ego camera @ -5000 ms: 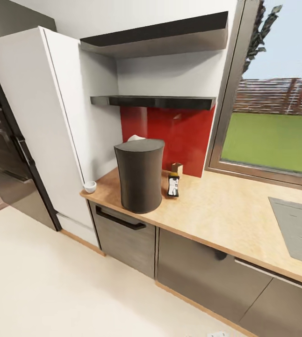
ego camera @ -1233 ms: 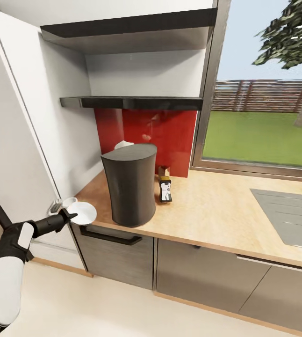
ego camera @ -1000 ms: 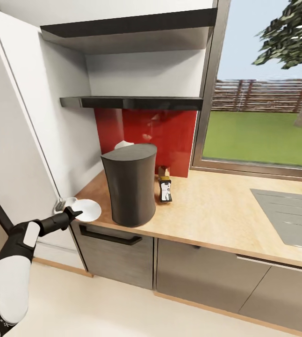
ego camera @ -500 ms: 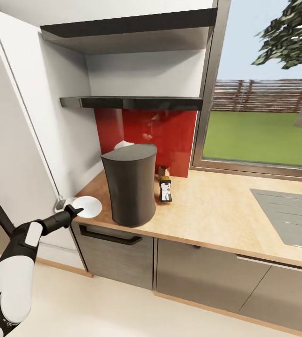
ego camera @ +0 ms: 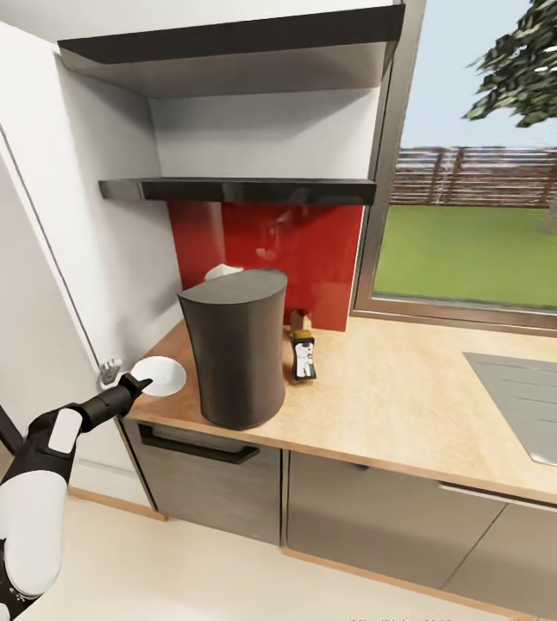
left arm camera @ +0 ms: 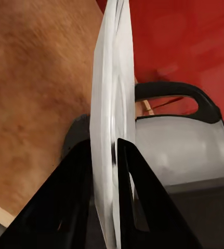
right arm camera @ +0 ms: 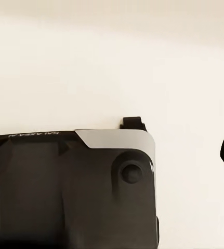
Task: Set up a coffee station on the kitchen countertop: keep the coffee maker on the countertop, move the bottle of coffee from the kitchen shelf to the counter next to the coffee maker, place a paper coffee filter on top of the coffee maker, put the saucer next to the coffee maker with the coffee cup on the saucer, and place the electric kettle next to the coffee maker.
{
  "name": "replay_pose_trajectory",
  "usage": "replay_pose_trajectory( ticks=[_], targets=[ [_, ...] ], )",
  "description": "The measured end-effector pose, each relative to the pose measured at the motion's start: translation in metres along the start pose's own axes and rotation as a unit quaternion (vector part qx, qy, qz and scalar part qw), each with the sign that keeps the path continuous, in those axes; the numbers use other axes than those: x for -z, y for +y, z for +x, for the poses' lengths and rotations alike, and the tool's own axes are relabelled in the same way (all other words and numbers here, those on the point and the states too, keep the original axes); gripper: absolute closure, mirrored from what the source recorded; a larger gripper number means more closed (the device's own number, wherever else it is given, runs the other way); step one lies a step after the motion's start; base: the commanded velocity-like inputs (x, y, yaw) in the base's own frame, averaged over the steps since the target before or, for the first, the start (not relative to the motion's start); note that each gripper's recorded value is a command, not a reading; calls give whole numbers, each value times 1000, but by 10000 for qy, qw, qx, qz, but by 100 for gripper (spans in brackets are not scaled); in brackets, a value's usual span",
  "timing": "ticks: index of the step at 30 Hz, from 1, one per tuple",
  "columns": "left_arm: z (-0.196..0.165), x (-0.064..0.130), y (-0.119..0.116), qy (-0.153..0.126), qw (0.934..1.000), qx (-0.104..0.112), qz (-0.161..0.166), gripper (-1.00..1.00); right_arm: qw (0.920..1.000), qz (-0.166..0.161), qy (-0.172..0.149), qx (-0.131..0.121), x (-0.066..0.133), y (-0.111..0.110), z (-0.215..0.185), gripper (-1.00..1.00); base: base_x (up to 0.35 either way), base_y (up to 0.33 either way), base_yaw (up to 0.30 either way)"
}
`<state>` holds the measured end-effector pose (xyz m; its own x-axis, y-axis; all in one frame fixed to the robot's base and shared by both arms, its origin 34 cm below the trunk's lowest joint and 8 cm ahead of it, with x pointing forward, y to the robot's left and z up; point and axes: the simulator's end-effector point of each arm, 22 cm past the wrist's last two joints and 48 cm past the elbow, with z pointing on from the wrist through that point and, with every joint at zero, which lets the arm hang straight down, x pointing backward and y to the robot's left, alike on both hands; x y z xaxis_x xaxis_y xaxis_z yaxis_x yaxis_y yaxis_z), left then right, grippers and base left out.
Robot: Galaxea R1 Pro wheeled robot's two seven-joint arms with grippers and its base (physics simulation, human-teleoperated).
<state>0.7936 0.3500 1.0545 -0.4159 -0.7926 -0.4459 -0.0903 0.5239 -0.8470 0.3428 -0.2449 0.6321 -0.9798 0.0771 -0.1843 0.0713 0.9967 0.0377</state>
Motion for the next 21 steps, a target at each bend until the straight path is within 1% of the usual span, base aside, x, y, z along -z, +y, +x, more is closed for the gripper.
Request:
replay_pose_trajectory(
  ticks=[2, 4, 11, 15, 16, 21],
  targets=[
    [0, 0, 1, 8, 10000, -2, -8, 100, 10000, 1, 7, -1, 0, 0, 1, -100, 1, 0, -222],
    [1, 0, 3, 10, 10000, 37, -19, 100, 10000, 1, 12, 0, 0, 0, 2, -100, 0, 0, -84],
    [9, 1, 12, 38, 9999, 135, -67, 100, 10000, 7, 14, 4, 0, 0, 2, -100, 0, 0, -12],
    [1, 8, 22, -130, 9993, 339, -98, 100, 10000, -2, 15, 6, 0, 1, 2, -100, 0, 0, 0],
    [1, 9, 29, -166, 9989, 404, -191, 100, 10000, -4, 16, 4, 0, 1, 2, -100, 0, 0, 0],
    [13, 11, 42, -112, 9981, 514, -326, 100, 10000, -7, 15, 1, 0, 1, 2, -100, 0, 0, 0]
  ],
)
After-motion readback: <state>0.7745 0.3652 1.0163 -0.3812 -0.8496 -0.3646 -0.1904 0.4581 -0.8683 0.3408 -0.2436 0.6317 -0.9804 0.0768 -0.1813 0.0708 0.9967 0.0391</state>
